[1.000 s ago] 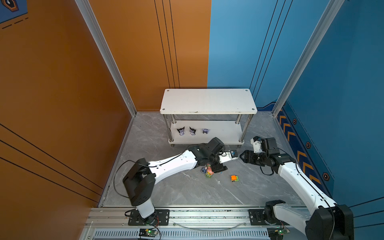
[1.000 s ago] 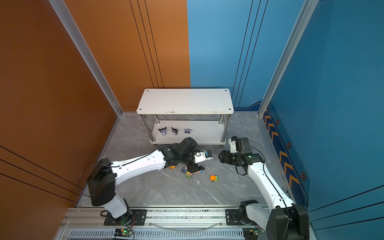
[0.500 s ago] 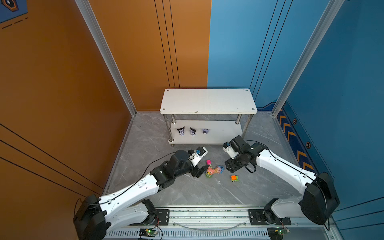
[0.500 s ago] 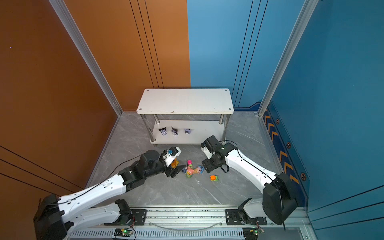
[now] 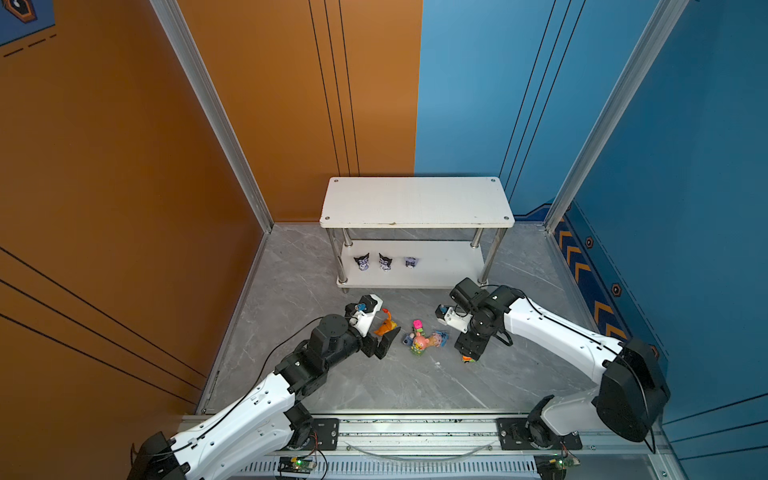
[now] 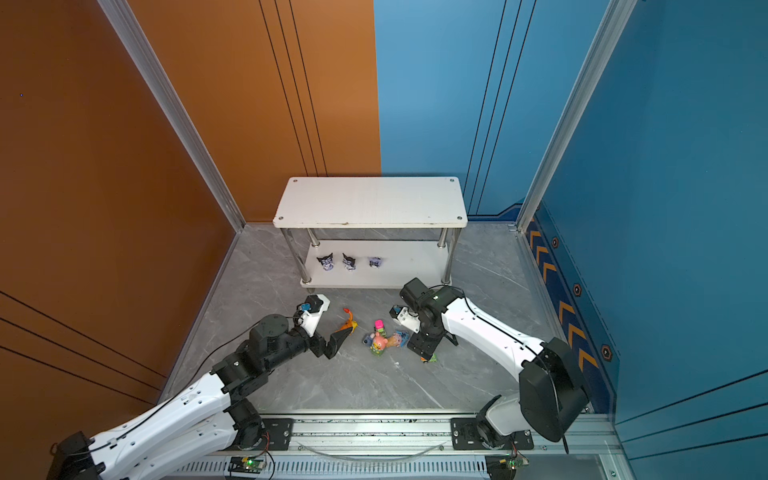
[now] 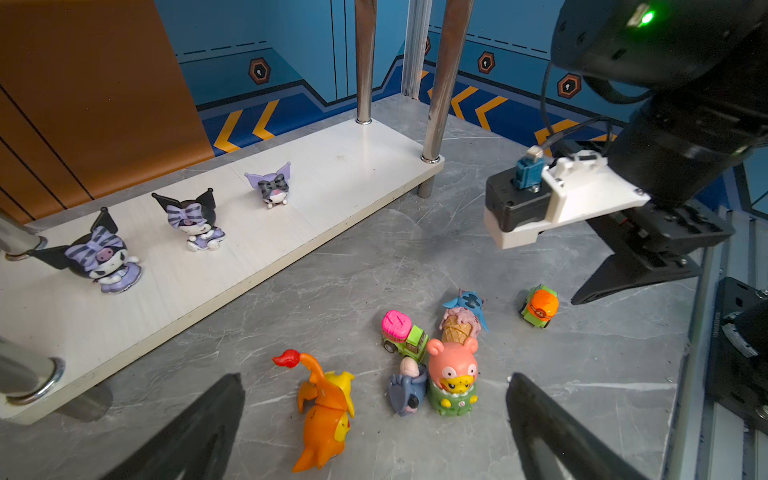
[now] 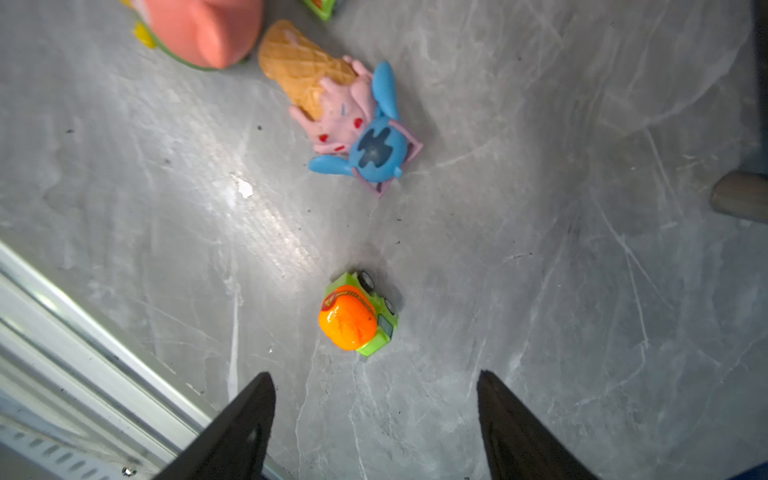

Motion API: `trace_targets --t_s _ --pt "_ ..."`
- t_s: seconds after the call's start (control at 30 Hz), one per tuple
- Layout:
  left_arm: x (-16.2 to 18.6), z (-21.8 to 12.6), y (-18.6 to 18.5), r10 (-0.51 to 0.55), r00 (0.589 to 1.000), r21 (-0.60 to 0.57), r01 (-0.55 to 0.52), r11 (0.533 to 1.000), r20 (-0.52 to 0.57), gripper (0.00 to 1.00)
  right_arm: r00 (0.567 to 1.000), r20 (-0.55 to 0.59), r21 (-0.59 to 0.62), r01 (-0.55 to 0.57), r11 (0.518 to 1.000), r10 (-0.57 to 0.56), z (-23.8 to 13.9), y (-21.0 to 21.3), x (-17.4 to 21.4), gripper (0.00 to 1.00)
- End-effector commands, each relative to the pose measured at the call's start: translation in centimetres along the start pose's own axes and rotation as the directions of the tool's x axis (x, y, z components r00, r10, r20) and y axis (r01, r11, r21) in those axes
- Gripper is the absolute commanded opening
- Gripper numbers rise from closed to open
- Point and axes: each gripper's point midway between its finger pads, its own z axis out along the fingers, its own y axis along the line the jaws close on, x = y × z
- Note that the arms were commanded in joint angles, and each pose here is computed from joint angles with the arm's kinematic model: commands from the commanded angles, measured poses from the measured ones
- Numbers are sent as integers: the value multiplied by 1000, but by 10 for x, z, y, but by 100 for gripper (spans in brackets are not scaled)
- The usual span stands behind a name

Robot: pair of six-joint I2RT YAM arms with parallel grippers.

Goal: Place and organize the plastic toys onto the shelf

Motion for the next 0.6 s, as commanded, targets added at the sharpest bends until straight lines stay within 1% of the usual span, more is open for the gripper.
trace_targets --t_s 0.0,0.1,0.27,0.43,0.57 --pt "-6 3 -4 -11 999 35 10 999 32 100 994 -20 -121 107 987 -110 2 21 14 80" --pt "-6 4 -5 -14 999 50 12 999 36 100 990 -50 -161 122 979 -132 17 28 15 80" --pt "-6 -2 -1 -24 998 27 22 999 56 98 985 -112 -149 117 982 -135 30 17 13 79" --pt "-7 -8 3 -25 996 2 25 1000 85 98 991 -93 -161 82 984 -97 34 10 7 79" --pt "-6 -7 4 -23 997 2 23 1000 79 98 990 -105 -183 69 981 -89 41 13 9 78"
